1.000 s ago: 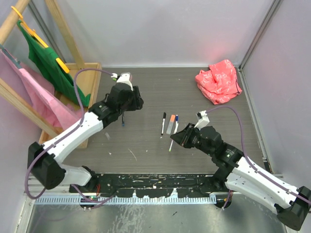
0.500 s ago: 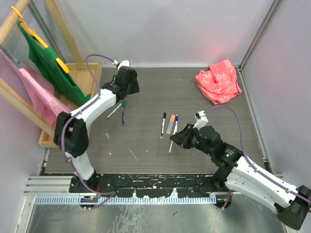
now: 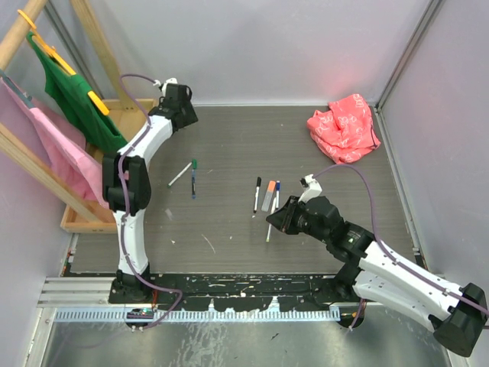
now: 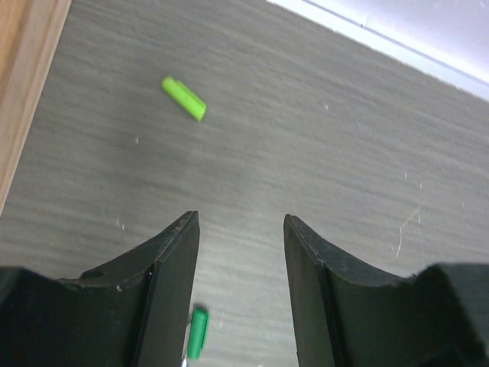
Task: Insert the pens into the pen caps
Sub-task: Pick up the pen cap from the center of the board.
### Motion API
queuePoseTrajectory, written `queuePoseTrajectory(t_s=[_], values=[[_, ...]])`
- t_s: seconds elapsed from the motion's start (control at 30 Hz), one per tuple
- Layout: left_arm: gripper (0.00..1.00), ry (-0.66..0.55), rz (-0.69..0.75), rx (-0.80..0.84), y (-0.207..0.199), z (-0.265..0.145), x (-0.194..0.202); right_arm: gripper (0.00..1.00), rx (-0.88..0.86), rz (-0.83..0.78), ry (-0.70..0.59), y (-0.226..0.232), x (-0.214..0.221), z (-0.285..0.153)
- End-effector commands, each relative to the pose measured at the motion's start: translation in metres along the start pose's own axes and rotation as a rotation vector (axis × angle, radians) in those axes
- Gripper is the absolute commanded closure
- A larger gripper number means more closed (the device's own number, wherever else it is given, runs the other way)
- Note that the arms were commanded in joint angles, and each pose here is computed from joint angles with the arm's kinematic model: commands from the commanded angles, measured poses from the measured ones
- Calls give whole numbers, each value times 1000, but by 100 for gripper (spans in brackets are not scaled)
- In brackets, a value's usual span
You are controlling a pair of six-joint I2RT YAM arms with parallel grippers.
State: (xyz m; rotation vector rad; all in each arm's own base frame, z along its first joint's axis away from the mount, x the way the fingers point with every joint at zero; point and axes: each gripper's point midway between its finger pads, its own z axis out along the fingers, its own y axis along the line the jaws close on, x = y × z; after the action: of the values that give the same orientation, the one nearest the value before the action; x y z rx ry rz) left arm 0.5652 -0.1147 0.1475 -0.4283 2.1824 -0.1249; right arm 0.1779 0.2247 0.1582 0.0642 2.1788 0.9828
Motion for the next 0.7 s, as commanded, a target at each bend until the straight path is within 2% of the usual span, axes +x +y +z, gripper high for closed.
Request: queuePoseTrajectory(t_s=[0.0,0.3,0.67], values=[[51,1,-32,17,1,12,-27,100,-28,-33,-63,13,-19,1],[51,75,-74,-27,21,58,-18,100,-17,-61,-58,12,-22,4],[51,100,-108,-51,30,85,-16,100,-20,-58,-62,8,-21,1]])
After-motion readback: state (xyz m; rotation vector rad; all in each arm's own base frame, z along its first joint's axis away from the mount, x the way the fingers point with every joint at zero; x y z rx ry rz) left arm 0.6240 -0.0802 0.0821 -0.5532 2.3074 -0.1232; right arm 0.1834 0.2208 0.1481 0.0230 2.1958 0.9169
